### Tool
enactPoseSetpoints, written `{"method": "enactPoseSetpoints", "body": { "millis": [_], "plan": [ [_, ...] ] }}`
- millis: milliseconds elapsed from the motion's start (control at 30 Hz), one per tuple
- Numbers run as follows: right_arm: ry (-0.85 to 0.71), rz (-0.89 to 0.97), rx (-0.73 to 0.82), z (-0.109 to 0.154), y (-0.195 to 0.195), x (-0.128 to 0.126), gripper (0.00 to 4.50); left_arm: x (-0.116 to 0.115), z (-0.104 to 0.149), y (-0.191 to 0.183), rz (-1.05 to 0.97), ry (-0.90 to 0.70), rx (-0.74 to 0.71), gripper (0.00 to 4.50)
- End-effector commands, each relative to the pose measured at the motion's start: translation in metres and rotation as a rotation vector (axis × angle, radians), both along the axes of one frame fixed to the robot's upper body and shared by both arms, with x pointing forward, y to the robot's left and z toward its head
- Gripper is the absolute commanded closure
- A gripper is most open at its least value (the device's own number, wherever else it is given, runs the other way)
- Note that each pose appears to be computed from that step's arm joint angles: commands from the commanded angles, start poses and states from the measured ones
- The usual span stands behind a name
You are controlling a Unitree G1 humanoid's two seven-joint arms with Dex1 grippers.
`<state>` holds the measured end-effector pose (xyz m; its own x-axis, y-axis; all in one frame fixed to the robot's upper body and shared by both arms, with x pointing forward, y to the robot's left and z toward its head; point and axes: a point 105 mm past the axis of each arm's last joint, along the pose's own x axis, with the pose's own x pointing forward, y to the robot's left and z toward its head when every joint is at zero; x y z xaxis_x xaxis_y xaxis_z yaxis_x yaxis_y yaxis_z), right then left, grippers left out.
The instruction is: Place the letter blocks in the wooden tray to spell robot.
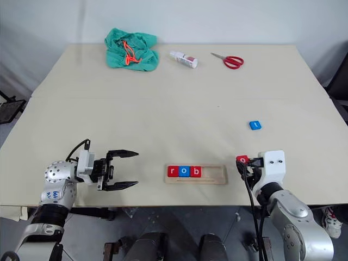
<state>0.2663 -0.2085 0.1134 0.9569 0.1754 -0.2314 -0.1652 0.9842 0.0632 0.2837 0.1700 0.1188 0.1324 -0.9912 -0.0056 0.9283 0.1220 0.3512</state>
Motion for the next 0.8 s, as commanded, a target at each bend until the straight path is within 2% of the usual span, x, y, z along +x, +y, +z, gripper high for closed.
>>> {"method": "enactPoseSetpoints", "body": {
  "millis": [33,267,300,400,500,667,800],
  "plan": [
    [-0.035,0.014,0.003,0.007,0.006,-0.002,2.69,-0.004,0.009,0.004,-0.043,-0.046,0.006,0.00],
    [-0.049,0.006,-0.006,0.008,0.001,-0.001,0.25,-0.004,0.010,0.004,-0.035,-0.053,0.009,0.00],
    [-0.054,0.019,-0.001,0.010,0.002,-0.002,0.05,-0.004,0.010,0.004,-0.034,-0.053,0.008,0.00],
    [-0.065,0.078,-0.001,0.015,0.002,-0.002,0.05,-0.003,0.010,0.003,-0.033,-0.053,0.007,0.00],
    [-0.060,0.255,-0.050,0.023,0.000,-0.004,0.05,-0.002,0.010,0.001,-0.033,-0.054,0.002,0.00],
    [0.021,0.581,-0.262,0.018,-0.014,-0.007,0.05,0.000,0.011,-0.003,-0.036,-0.056,-0.002,0.00],
    [0.040,0.726,-0.359,0.019,-0.023,0.003,0.05,0.001,0.011,-0.006,-0.038,-0.060,-0.008,0.00]
  ]
}}
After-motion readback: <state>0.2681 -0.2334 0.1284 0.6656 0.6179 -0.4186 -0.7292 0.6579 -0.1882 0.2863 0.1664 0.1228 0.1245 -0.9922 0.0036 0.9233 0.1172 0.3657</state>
